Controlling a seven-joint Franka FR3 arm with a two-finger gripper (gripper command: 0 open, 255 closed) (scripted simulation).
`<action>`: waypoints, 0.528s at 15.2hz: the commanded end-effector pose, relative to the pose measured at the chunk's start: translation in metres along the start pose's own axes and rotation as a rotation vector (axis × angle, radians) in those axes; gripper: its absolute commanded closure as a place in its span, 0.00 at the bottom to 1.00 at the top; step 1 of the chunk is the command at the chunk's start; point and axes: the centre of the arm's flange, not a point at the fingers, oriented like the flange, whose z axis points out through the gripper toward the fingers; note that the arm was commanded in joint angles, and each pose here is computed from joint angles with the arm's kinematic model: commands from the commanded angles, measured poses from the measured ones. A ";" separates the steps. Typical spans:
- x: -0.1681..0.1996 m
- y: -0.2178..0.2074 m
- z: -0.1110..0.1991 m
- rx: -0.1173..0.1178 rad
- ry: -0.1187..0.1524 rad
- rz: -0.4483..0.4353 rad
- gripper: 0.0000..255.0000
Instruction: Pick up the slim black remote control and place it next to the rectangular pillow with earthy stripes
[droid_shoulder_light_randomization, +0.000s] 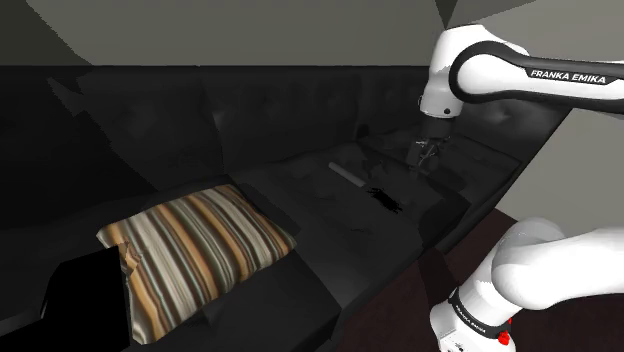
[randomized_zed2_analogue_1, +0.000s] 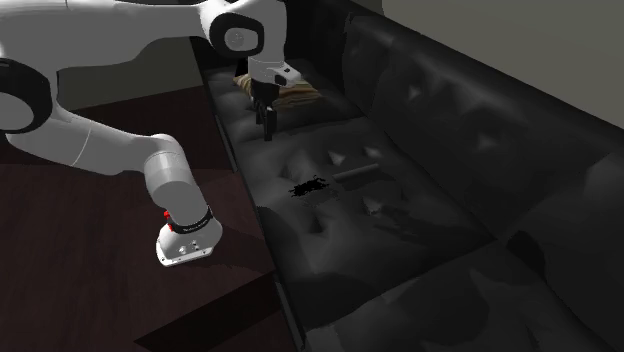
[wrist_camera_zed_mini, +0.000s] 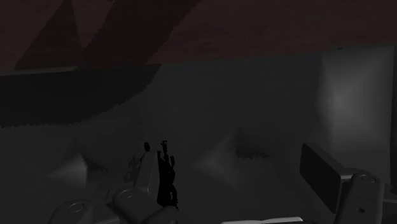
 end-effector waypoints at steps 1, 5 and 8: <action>0.000 0.000 0.000 0.000 0.000 0.000 0.00; 0.046 0.014 0.020 0.017 0.012 0.005 0.00; 0.080 0.024 0.035 0.030 0.022 0.008 0.00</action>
